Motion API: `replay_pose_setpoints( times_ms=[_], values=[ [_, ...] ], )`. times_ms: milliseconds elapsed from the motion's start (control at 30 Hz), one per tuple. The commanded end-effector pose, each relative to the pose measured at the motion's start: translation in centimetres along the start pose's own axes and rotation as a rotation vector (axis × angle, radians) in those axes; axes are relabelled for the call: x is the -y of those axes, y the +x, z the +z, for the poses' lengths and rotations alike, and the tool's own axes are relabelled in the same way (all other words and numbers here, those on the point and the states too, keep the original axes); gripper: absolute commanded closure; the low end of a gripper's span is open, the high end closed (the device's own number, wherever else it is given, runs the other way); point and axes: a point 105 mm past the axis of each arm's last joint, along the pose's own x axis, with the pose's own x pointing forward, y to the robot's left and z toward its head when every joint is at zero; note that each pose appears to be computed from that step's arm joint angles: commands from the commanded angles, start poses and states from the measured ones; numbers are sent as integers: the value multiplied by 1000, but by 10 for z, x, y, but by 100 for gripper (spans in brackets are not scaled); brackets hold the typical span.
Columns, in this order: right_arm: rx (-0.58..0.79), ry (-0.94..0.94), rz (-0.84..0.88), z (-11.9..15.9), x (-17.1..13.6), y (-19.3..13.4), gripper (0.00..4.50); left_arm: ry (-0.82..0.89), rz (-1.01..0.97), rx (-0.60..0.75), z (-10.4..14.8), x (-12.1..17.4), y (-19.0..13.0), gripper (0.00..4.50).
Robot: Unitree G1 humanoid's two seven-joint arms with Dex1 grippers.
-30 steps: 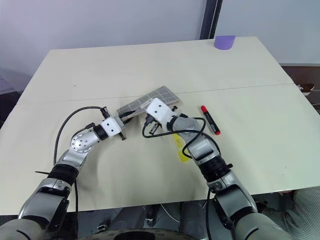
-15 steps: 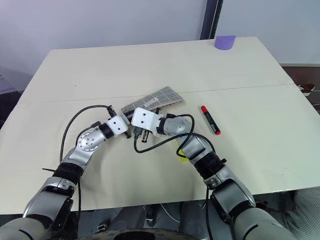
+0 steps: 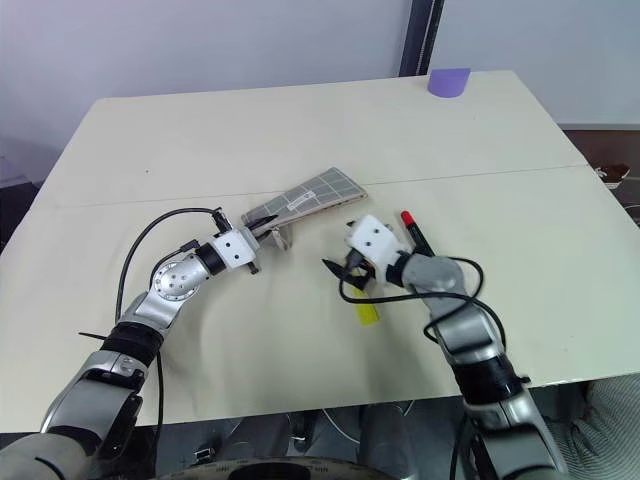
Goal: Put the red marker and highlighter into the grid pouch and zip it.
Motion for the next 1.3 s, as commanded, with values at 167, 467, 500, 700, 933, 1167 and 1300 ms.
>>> replay_pose_setpoints(
  times_ms=[167, 467, 500, 700, 933, 1167, 1300],
  values=[
    [154, 252, -239, 12, 20, -69, 4, 31, 12, 35, 5, -9, 0, 450],
    [-110, 221, -56, -13, -40, -55, 4, 28, -44, 60, 9, -1, 6, 450],
    [-144, 213, -47, -17, -43, -52, 4, 27, -48, 64, 10, -1, 7, 450],
    [-347, 139, -84, -49, -40, -46, 4, 35, -67, 66, 11, 1, 7, 450],
    [-348, 142, -84, -48, -34, -49, 236, 36, -68, 64, 11, 3, 3, 450],
    [-14, -80, -120, 25, 15, -37, 362, 9, -98, 84, 15, 8, 5, 450],
    [-68, -153, -117, 16, 26, -33, 362, 2, -100, 89, 17, 6, 8, 450]
  ],
)
